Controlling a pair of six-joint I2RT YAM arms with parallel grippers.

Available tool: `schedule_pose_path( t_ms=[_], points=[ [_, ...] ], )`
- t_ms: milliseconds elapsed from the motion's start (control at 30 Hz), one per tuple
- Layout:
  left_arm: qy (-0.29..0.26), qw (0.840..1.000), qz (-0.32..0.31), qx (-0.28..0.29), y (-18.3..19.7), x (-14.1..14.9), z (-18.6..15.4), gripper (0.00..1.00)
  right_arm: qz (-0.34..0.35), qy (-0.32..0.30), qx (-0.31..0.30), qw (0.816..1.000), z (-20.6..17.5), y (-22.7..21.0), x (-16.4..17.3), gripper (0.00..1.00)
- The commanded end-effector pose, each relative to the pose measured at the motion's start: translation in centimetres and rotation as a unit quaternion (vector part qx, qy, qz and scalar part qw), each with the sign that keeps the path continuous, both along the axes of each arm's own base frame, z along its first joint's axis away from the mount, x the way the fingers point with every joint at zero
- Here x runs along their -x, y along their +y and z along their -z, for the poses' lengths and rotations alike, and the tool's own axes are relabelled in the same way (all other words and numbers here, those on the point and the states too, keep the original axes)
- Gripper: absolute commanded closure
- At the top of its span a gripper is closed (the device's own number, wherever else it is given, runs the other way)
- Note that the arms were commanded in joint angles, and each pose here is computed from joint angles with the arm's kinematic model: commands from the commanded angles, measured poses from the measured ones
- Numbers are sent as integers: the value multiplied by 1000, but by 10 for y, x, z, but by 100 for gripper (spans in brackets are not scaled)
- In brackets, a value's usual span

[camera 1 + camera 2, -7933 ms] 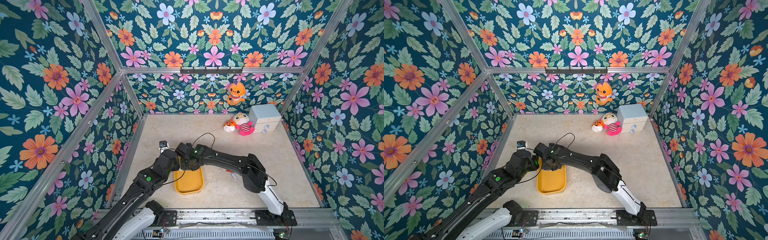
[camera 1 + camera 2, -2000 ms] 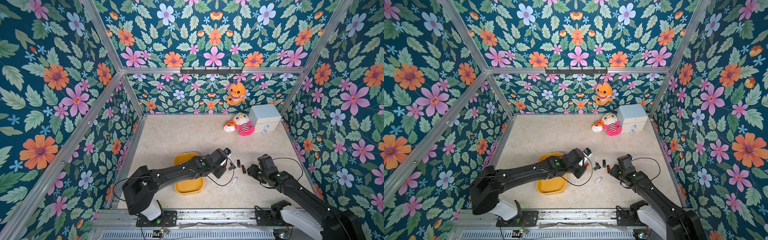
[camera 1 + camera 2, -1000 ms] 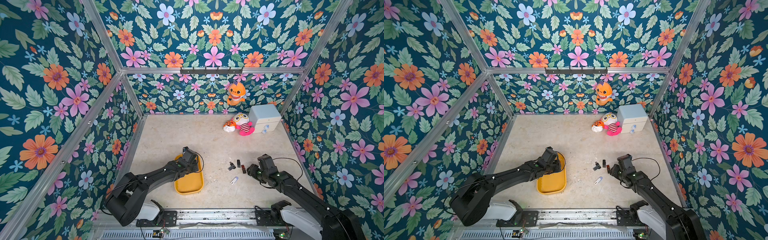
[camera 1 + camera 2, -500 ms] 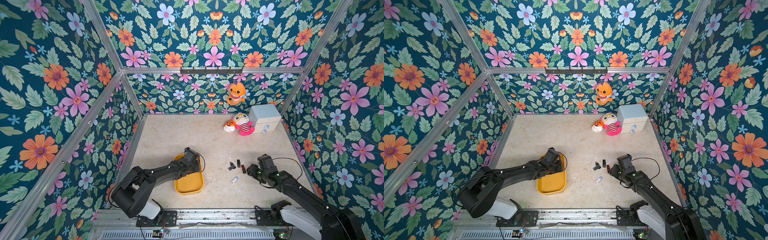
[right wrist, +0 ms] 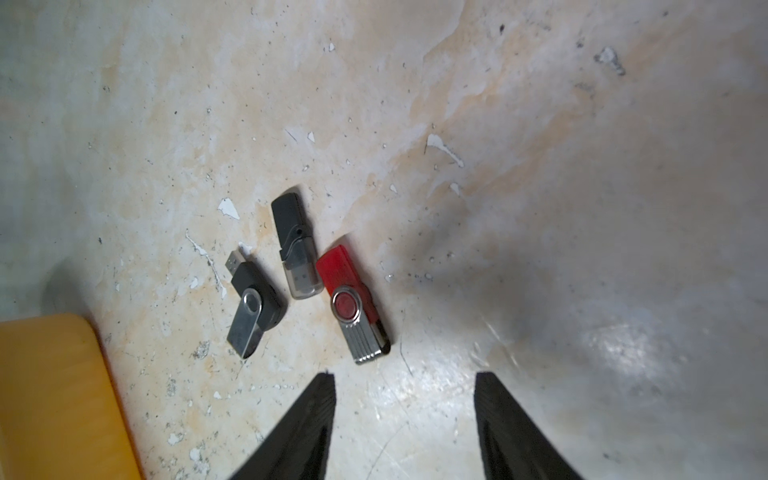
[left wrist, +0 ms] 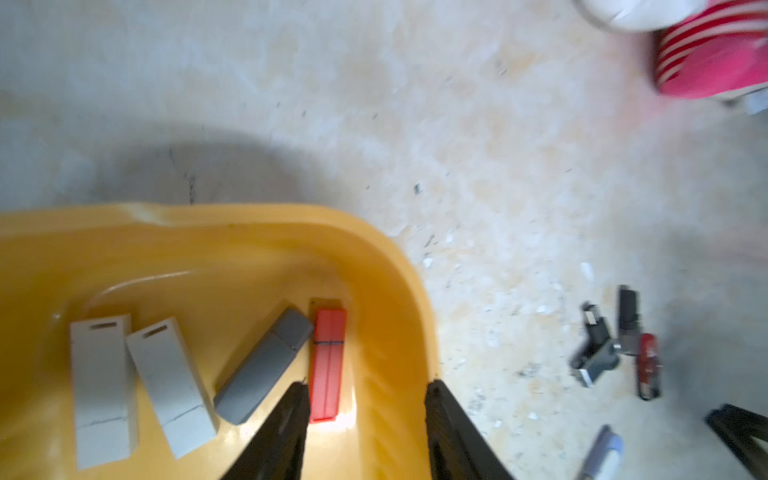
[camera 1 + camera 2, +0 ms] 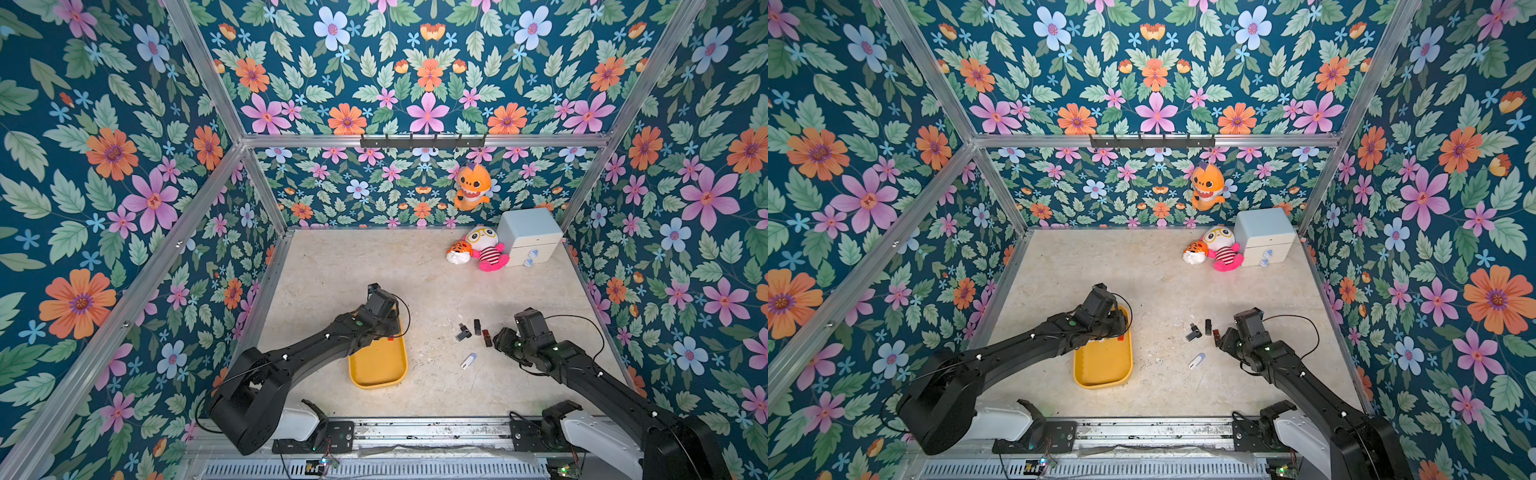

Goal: Put the usb flash drive into the storage box
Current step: Place the USB flash in the storage box, then pick up the USB flash from the center of the board.

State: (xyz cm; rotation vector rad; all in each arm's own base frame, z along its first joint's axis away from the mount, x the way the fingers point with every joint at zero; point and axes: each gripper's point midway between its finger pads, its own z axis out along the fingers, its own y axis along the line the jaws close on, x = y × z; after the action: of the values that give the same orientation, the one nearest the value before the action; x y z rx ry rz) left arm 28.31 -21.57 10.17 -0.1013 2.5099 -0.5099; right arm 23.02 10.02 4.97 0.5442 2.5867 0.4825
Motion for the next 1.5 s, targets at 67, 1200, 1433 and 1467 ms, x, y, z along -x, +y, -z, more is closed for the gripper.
schedule_pose_path(
  t_ms=[67, 1200, 1433, 1467],
  points=[
    [-28, 999, 20, -34, 15, 7, -43, 47, 24, 42, -20, 999, -10, 3, 15, 42],
    [-88, 991, 4, -100, 82, 45, -67, 38, -41, 177, 160, 970, 36, 96, 52, 54],
    [-88, 991, 5, -100, 82, 46, -66, 38, -49, 180, 158, 970, 40, 99, 52, 69],
    [-88, 991, 4, -101, 82, 45, -66, 38, -51, 177, 156, 970, 39, 100, 51, 71]
  ],
)
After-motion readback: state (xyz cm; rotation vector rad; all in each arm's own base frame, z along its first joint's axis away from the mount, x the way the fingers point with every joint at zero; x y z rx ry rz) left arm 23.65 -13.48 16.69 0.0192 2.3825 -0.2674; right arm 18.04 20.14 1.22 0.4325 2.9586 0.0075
